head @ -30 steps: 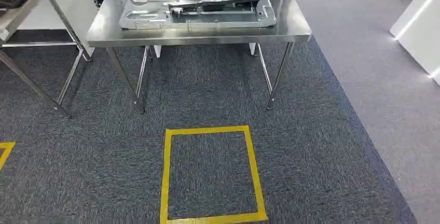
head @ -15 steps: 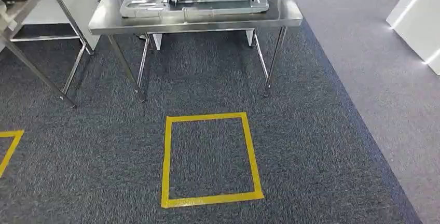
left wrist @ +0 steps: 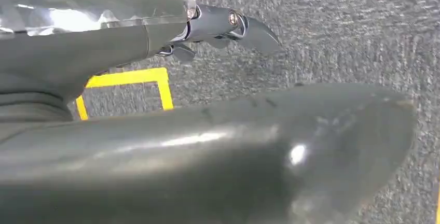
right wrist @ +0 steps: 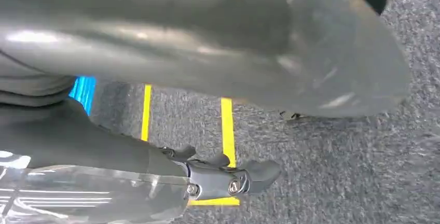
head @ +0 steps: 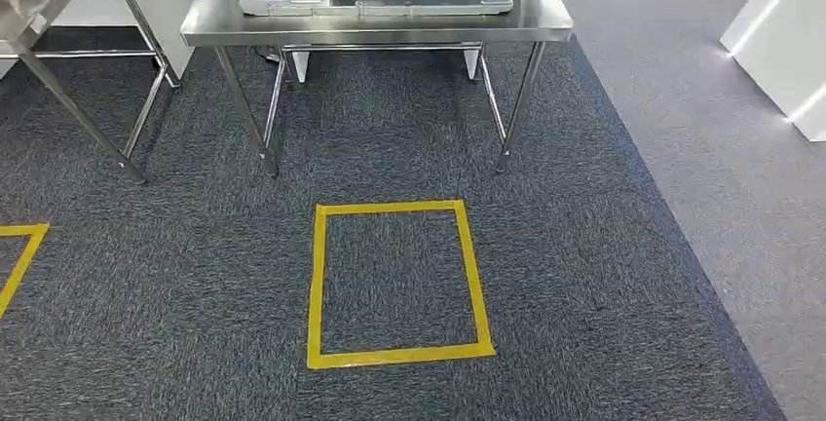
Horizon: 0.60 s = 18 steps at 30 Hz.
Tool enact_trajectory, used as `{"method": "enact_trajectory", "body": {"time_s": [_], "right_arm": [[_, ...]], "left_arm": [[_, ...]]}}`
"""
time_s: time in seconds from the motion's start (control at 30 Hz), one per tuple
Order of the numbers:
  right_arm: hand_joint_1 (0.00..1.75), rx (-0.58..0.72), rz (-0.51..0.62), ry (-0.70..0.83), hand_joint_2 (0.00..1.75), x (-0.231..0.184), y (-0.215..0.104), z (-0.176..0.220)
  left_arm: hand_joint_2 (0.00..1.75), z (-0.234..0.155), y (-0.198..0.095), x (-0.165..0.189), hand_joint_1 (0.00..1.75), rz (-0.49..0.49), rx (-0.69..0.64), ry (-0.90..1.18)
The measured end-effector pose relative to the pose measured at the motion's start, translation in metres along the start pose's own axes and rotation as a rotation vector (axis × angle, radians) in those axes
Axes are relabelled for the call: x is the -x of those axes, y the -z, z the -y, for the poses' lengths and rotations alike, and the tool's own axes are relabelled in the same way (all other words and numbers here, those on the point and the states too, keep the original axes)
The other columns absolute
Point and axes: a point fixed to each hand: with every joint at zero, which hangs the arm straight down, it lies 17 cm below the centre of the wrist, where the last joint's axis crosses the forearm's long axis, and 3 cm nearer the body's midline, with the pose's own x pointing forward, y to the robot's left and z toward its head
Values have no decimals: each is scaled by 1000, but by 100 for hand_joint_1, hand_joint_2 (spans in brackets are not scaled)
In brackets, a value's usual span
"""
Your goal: Take the parts from the cabinet and place them on the table.
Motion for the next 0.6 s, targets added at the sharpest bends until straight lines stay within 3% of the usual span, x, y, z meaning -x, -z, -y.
{"method": "enact_trajectory", "body": {"time_s": [0.6], "right_arm": [[0,-22,40,-4,0,-3,-1,-1]], "left_arm": [[0,4,0,-7,0,32,28,41]]}}
